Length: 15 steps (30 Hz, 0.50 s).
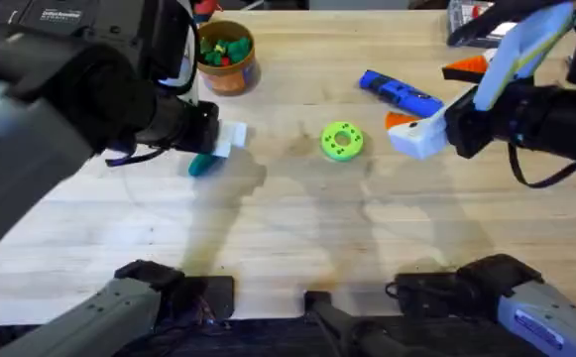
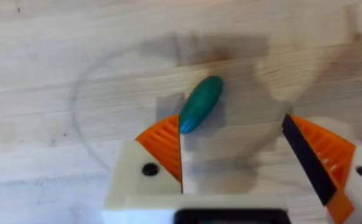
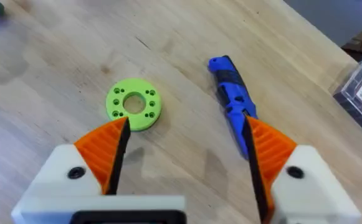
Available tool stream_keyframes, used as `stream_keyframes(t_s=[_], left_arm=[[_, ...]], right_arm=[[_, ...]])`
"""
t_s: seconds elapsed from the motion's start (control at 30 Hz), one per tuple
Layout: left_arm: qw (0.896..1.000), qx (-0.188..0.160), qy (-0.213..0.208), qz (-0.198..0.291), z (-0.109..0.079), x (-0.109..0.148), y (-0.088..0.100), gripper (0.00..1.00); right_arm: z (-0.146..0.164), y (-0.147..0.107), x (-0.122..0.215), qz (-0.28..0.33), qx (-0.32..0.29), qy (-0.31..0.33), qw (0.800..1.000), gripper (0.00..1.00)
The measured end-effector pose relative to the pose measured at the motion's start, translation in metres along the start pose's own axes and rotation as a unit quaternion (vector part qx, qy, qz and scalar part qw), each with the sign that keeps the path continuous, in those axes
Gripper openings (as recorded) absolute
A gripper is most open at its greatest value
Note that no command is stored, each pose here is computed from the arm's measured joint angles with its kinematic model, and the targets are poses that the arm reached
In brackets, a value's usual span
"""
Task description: Pick up the gripper from the table and insert it into the empty holder that is missing its gripper. Then pick up a screw, insert it into the mounting hole, and use the screwdriver to tighten it. Finally, clean up the table by picking up the vegetable and placing it into the bucket.
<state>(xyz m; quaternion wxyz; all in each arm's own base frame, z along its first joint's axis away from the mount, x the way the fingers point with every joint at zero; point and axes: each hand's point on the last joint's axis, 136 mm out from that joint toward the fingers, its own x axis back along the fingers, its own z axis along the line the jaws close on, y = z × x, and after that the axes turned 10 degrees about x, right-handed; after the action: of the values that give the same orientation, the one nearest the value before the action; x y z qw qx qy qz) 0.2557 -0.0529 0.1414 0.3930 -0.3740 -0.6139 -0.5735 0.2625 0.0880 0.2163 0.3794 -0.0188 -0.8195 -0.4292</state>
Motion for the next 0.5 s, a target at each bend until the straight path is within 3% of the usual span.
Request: stream_keyframes(t_s=[0.2, 0.5], left_arm=[[0.996, 0.021, 0.037, 0.083, 0.018, -0.035, -0.016, 0.985], [0.989, 0.012, 0.051, 0.137, 0.016, -0.082, -0.021, 0.991]], right_arm=[[0.000, 0.000, 0.000, 0.000, 0.000, 0.000, 1.000, 0.994], [0.000, 0.000, 0.000, 0.000, 0.000, 0.000, 1.000, 0.995]])
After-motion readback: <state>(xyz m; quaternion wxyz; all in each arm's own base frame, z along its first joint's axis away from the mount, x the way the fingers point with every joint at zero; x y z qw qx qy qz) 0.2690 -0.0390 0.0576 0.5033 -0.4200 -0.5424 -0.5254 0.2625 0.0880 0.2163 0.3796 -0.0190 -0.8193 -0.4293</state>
